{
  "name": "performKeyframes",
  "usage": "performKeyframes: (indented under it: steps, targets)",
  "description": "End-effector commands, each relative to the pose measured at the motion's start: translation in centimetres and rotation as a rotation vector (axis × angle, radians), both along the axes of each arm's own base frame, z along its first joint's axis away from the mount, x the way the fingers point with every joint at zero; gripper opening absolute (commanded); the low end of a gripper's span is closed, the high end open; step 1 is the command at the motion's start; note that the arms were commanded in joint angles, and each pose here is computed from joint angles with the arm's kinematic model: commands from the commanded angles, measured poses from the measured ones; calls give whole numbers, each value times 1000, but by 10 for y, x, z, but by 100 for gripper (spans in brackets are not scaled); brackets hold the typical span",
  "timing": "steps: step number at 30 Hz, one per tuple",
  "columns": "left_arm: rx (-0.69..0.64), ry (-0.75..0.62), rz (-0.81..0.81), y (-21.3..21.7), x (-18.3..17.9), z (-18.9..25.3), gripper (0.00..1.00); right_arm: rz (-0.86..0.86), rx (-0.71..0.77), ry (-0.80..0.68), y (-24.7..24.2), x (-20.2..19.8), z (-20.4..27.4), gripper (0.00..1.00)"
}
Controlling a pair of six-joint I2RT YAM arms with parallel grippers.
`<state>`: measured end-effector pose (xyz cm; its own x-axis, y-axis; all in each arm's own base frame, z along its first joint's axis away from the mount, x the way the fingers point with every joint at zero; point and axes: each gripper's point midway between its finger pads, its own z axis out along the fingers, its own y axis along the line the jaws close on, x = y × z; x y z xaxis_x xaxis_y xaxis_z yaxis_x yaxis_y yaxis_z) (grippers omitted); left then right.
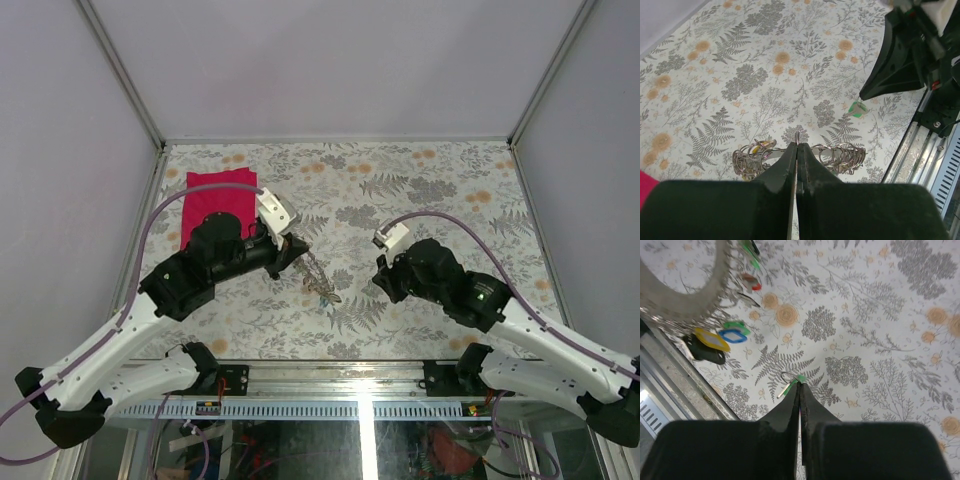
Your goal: Put the keys on the keyring
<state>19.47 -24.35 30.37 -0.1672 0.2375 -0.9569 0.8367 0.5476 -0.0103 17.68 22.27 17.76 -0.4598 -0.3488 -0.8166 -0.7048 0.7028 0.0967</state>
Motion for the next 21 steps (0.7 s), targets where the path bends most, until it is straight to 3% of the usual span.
performKeyframes:
  steps: [1,9,21]
  targets:
    - [-146,-169,-92,-16,-2,50,0,70,99,-135,9,1,65,0]
    - [-134,-162,-193,-33,-7,47,0,159,174,-238,23,0,125,0]
    - [-142,-142,-251,-44,-13,49,0,279,186,-263,48,0,143,0]
